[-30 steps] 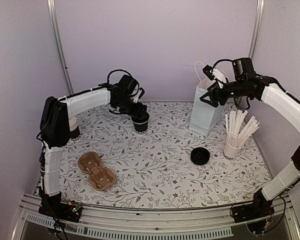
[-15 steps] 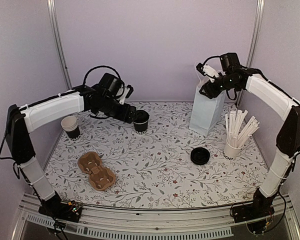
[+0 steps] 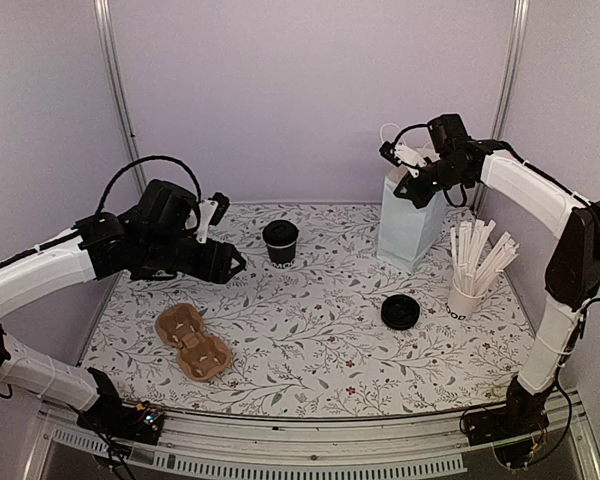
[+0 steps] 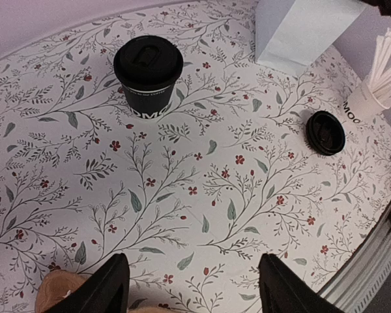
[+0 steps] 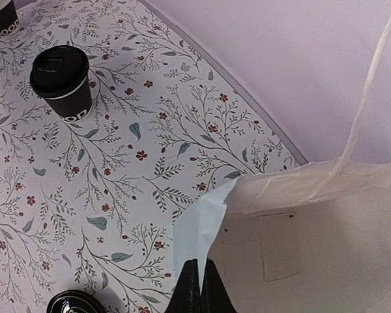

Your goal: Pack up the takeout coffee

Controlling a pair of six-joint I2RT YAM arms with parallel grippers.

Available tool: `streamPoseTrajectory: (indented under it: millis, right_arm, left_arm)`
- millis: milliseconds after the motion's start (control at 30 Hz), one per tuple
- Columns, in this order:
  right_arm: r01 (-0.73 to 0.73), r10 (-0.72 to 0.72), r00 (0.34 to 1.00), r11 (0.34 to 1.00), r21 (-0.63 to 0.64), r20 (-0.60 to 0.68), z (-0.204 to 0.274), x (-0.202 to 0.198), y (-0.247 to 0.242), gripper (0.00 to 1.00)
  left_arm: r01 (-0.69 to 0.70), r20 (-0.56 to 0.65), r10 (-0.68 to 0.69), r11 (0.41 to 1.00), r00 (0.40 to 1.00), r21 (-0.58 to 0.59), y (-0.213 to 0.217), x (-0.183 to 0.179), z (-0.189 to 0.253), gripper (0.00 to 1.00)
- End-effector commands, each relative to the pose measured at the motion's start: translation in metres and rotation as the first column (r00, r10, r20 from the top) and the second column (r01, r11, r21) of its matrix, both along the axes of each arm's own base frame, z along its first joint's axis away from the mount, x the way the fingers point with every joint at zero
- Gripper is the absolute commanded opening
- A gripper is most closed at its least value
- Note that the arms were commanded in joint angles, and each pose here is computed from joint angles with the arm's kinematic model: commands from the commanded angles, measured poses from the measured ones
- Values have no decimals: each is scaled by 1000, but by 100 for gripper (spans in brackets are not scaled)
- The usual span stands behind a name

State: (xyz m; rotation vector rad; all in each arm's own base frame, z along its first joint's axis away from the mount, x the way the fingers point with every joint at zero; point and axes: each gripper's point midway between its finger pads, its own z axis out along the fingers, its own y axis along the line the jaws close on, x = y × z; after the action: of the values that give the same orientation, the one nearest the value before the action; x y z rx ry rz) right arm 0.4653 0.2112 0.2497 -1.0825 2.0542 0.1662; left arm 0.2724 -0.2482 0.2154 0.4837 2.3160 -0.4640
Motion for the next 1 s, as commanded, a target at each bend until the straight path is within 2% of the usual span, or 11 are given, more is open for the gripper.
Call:
streamPoseTrajectory:
  millis: [0,133,267,567,967]
  right_arm:
    - [-180,180,983,984,14,-19,2,-46,43,0]
    - [-338,338,940,941,-16,-40,-5,-96,82,0]
    - [-436,432,899,898,-52,-74,-11,-135,101,0]
    - [-556,548,828,830,-40,-116,-4,-190,112,0]
    - [-726,724,683,687,13,-96,17,-254,115,1]
  left_arm:
    - [-75,36,76,997,996,-9,19,3,5,69]
    - [-102,40,102,995,994,-2,28,7,6,69]
    - [-121,38,120,993,992,8,34,8,5,69]
    - [-167,34,166,986,985,20,49,9,2,69]
    - [-184,41,183,983,982,16,53,14,6,69]
